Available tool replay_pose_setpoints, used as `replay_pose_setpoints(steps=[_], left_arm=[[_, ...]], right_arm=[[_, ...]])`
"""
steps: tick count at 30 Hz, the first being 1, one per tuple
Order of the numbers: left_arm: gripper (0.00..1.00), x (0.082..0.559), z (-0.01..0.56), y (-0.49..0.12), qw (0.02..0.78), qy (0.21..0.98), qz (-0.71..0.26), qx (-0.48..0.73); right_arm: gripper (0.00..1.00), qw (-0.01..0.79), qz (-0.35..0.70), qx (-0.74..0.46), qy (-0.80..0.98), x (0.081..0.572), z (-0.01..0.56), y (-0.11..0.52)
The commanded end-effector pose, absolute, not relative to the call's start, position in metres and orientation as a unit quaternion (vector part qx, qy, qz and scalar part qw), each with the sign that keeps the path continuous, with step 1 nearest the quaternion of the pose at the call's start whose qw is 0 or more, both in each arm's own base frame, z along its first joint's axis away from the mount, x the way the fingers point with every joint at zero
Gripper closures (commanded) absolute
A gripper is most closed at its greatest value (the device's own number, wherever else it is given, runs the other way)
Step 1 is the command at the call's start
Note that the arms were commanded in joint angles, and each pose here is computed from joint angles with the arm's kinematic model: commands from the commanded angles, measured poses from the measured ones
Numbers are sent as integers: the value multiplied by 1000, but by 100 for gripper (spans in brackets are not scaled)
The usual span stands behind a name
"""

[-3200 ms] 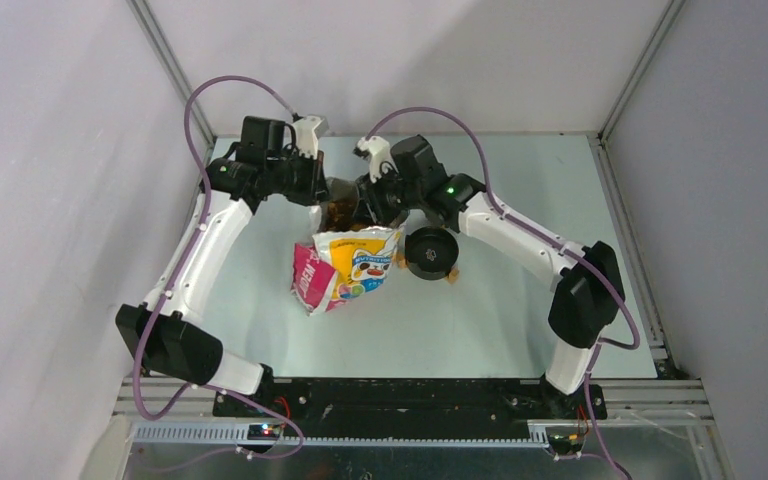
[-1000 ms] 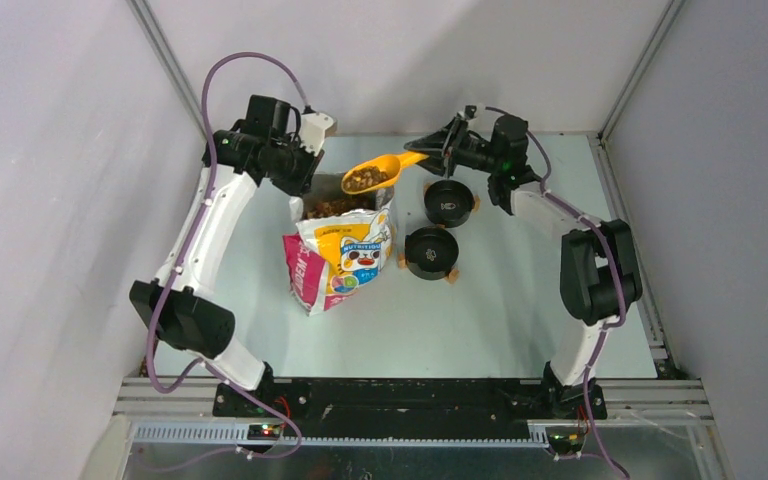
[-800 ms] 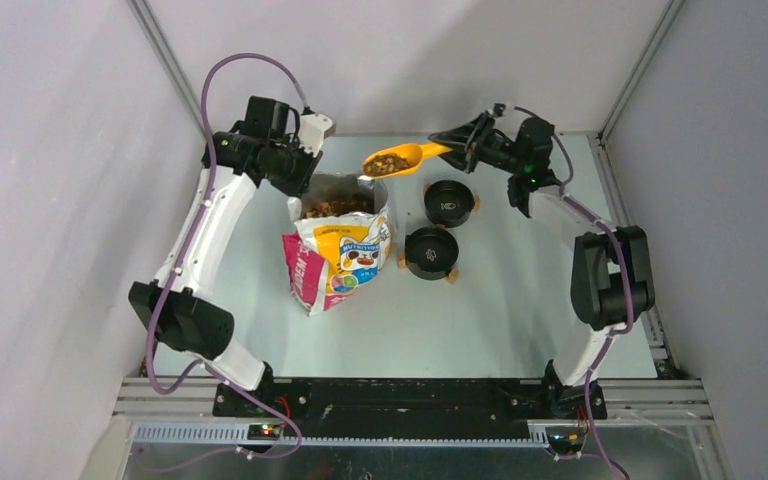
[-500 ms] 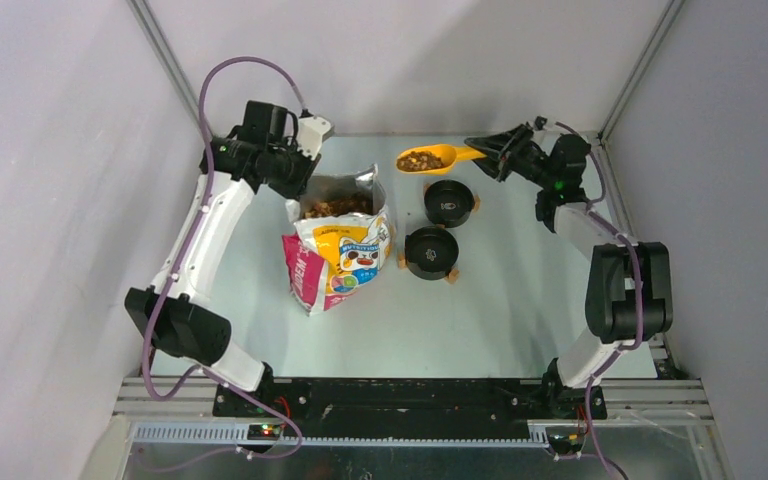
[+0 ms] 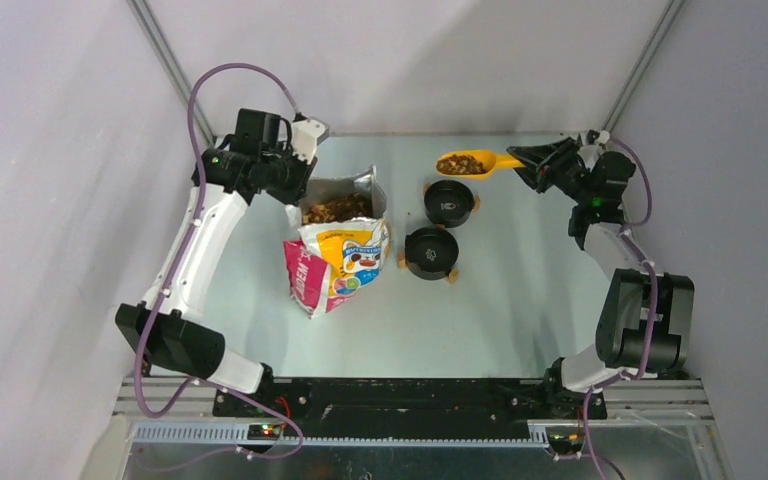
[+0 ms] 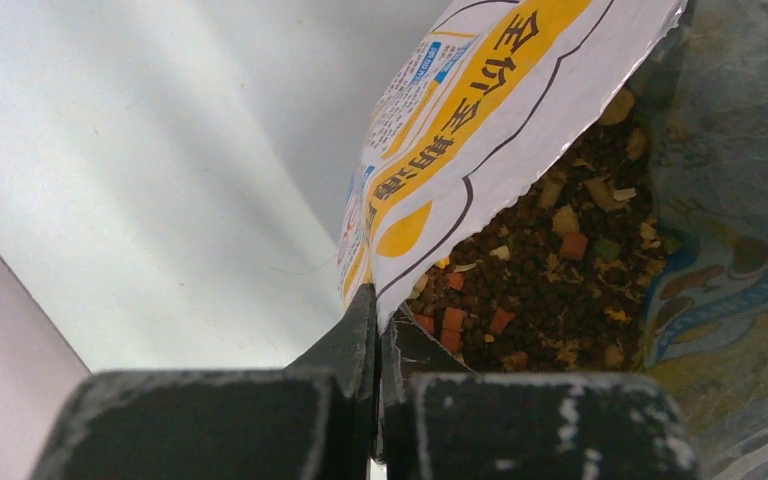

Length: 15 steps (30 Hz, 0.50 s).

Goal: Serve the pet food

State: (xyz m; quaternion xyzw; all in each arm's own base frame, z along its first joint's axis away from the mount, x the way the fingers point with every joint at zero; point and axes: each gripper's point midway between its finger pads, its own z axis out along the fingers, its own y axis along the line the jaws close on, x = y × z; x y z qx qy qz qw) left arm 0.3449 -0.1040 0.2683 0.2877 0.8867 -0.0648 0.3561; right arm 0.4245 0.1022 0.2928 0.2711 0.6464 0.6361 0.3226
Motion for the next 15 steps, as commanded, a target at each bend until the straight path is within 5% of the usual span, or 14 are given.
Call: replay_pose_setpoints(steps=[1,15], left_arm=[[100,336,316,-113,427,858,-102,267],[100,307,330,-112,452,845,-119,260]], right_arm=[[100,374,605,263,651,419,291,84],[100,402,545,303,671,435,253,53]])
